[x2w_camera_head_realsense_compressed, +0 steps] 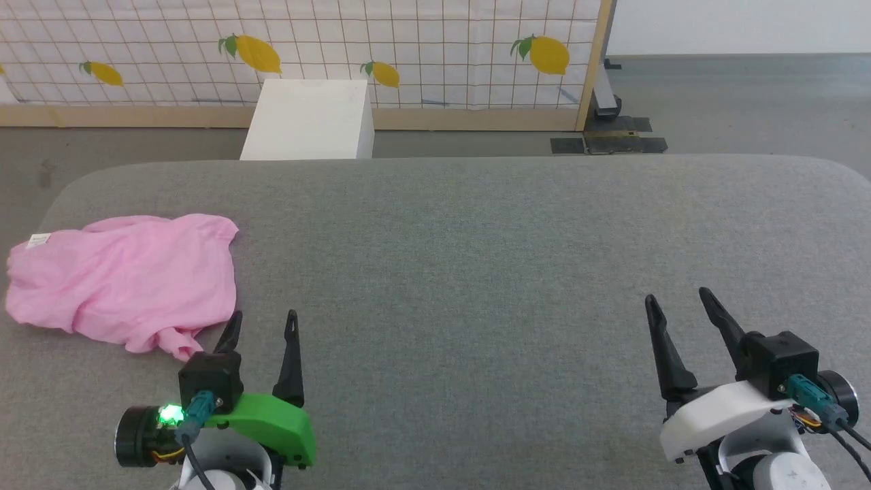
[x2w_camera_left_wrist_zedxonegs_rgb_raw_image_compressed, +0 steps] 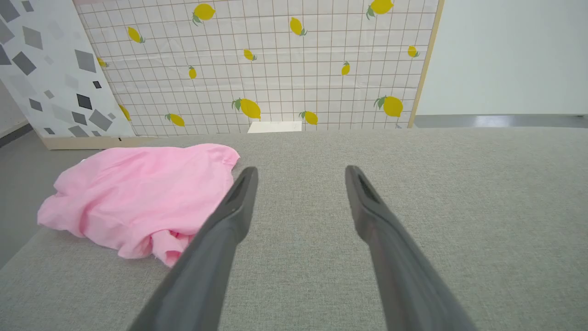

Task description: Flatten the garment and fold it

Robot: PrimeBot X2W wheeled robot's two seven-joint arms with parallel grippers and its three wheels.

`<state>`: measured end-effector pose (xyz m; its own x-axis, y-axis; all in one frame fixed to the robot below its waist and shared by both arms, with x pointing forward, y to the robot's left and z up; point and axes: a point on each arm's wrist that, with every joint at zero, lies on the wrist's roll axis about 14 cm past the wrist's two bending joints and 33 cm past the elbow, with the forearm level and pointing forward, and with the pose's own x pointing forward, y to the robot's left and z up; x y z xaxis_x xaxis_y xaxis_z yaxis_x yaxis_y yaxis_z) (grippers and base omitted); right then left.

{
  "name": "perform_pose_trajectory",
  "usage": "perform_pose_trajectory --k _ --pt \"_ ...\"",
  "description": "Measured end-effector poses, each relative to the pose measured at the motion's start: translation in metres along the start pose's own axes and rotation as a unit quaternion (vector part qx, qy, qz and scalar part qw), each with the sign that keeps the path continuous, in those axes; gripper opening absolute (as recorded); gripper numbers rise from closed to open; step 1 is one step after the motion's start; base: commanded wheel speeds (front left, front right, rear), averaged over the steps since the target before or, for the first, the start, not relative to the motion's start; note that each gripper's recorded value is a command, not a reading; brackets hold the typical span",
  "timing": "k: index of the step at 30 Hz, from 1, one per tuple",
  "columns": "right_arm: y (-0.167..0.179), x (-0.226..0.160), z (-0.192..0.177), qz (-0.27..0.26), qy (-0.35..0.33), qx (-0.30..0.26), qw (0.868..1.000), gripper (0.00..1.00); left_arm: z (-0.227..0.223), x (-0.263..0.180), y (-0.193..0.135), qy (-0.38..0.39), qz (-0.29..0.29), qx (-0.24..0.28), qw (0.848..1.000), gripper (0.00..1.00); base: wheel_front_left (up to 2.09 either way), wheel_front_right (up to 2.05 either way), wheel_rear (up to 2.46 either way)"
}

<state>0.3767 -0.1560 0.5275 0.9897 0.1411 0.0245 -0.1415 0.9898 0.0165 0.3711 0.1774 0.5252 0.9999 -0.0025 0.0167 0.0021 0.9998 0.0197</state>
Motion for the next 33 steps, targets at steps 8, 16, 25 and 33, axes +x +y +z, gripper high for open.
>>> perform_pose_trajectory --k 8,16,25,33 --pt "0.006 0.001 -0.007 0.009 0.004 0.011 1.0 1.0 -0.002 -0.004 0.007 -0.001 0.012 -0.004 1.0 1.0 0.0 0.0 0.0" --pt "0.015 0.006 -0.008 0.023 0.001 0.021 1.0 1.0 -0.003 -0.011 0.017 -0.004 0.028 -0.007 1.0 1.0 0.0 0.0 0.0" --pt "0.026 0.011 -0.011 0.038 0.0 0.036 0.999 1.0 -0.004 -0.019 0.028 -0.008 0.046 -0.008 0.999 1.0 0.0 0.0 0.0" --pt "0.038 0.014 -0.017 0.055 0.005 0.046 0.997 1.0 -0.007 -0.028 0.039 -0.008 0.064 -0.008 0.998 1.0 0.0 0.0 0.0"
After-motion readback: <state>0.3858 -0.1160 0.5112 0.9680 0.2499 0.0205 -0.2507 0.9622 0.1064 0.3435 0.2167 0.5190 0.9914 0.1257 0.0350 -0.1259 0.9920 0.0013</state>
